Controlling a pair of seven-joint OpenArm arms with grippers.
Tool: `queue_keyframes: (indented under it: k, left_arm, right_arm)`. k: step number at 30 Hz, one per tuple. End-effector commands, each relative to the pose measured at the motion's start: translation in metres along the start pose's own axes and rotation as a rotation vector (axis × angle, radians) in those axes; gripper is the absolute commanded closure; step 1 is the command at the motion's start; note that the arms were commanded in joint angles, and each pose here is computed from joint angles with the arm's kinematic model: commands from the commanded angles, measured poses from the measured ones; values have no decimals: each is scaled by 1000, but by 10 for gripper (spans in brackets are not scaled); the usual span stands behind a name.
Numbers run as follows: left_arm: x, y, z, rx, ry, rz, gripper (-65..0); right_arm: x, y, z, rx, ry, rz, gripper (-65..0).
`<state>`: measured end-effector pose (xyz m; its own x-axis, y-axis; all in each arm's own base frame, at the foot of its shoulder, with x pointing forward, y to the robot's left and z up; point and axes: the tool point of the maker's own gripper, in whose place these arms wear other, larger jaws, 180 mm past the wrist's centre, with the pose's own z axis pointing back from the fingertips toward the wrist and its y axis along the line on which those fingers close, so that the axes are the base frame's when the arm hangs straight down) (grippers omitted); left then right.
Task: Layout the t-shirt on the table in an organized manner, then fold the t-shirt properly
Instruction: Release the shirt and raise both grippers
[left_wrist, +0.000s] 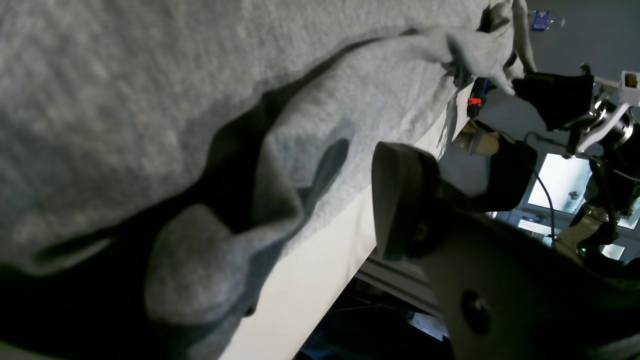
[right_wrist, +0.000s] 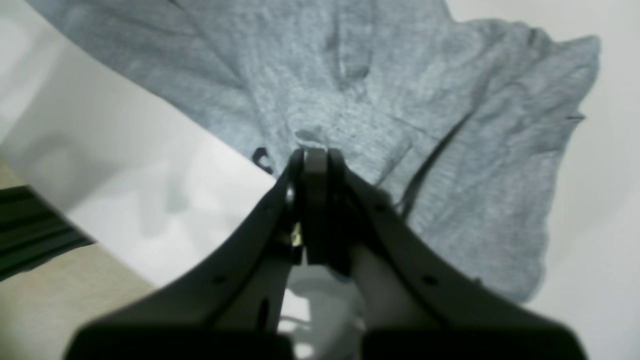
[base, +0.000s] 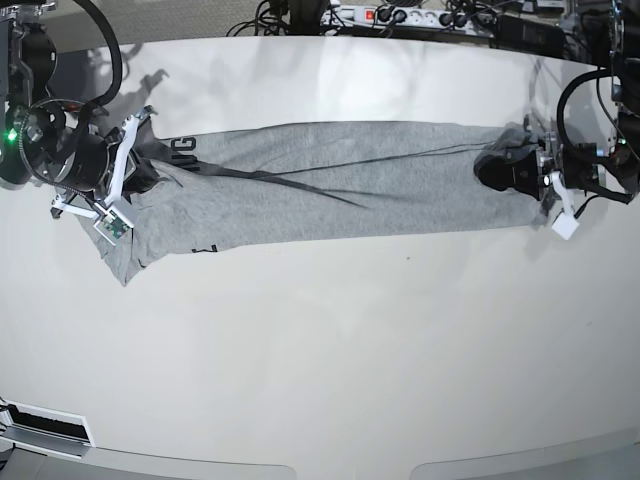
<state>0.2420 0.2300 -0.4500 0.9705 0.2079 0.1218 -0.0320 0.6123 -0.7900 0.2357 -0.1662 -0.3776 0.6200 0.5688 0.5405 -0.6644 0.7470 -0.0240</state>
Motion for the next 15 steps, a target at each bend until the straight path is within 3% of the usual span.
queue_keyframes:
  k: [1,5,9,15]
  left_arm:
    - [10,0,10,17,-15,-24,-352]
    - [13,1,14,20,-28,-23,-351]
    - [23,3,31,27,-72,-21,-351]
    - [53,5,74,38,-222,-20,-351]
  right_arm:
    - [6,-11,4,-32,-18,24,0]
    - [-7,-30,-4,-111,-3,-16,0]
    - [-34,-36,-18,-109,40,-105,0]
    - [-52,-46,-23,-156,82,-194,0]
